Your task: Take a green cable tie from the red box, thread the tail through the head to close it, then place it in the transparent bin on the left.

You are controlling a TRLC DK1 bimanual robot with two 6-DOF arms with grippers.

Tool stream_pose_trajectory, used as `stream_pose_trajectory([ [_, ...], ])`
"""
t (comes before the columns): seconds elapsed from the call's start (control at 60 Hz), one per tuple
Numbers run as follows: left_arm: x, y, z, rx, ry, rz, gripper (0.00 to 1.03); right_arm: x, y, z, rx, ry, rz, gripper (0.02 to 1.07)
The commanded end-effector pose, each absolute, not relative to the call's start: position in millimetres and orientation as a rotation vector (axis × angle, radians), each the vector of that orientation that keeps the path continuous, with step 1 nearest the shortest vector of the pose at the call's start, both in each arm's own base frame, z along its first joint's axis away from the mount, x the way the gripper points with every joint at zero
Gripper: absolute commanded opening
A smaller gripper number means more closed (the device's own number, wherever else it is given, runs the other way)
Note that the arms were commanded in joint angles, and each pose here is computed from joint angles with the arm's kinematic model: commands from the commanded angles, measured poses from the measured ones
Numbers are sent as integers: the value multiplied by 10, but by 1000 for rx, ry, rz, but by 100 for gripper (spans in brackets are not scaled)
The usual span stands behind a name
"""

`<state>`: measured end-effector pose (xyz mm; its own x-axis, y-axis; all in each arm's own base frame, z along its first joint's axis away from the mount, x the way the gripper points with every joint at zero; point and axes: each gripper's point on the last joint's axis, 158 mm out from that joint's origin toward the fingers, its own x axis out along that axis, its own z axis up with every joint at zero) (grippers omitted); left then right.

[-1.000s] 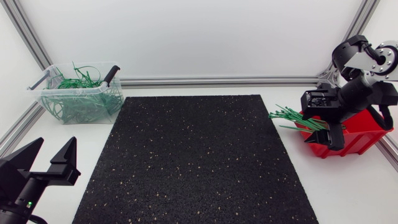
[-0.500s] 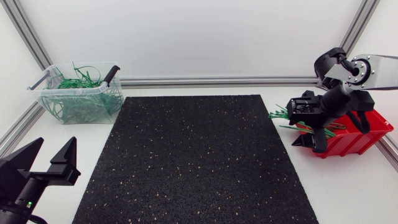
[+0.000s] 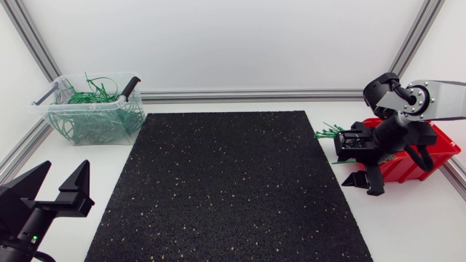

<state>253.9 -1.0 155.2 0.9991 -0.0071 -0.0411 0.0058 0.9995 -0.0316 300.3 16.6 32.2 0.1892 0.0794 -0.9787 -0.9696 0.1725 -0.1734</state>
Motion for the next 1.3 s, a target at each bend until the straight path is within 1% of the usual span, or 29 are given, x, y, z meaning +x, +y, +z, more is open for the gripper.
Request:
stream_pose_trajectory([
  [0.0, 2546, -3, 1280, -53, 112, -2, 99, 2873, 182, 311, -1117, 1082, 1018, 84],
  [0.617, 2544, 16, 1294, -55, 106, 6, 99, 2450, 19, 606, -1177, 1061, 988, 84],
  [0.767, 2544, 12, 1294, -55, 106, 4, 99, 2518, 32, 624, -1177, 1048, 974, 84],
  [1.017, 2544, 12, 1294, -57, 106, 4, 99, 2743, 164, 555, -1174, 1044, 964, 84],
  [1.033, 2544, 12, 1294, -57, 106, 4, 99, 2756, 177, 550, -1173, 1044, 965, 82],
  [1.067, 2544, 12, 1294, -57, 106, 4, 99, 2787, 204, 546, -1171, 1041, 965, 75],
  [1.1, 2544, 9, 1294, -57, 106, 3, 99, 2810, 220, 535, -1171, 1043, 966, 70],
  [1.133, 2544, 9, 1298, -57, 105, 3, 99, 2837, 234, 526, -1171, 1042, 968, 67],
  [1.25, 2544, 5, 1294, -55, 106, 1, 99, 2951, 252, 489, -1184, 1048, 950, 65],
  [1.283, 2544, 5, 1290, -55, 108, 1, 99, 2970, 255, 487, -1184, 1050, 950, 62],
])
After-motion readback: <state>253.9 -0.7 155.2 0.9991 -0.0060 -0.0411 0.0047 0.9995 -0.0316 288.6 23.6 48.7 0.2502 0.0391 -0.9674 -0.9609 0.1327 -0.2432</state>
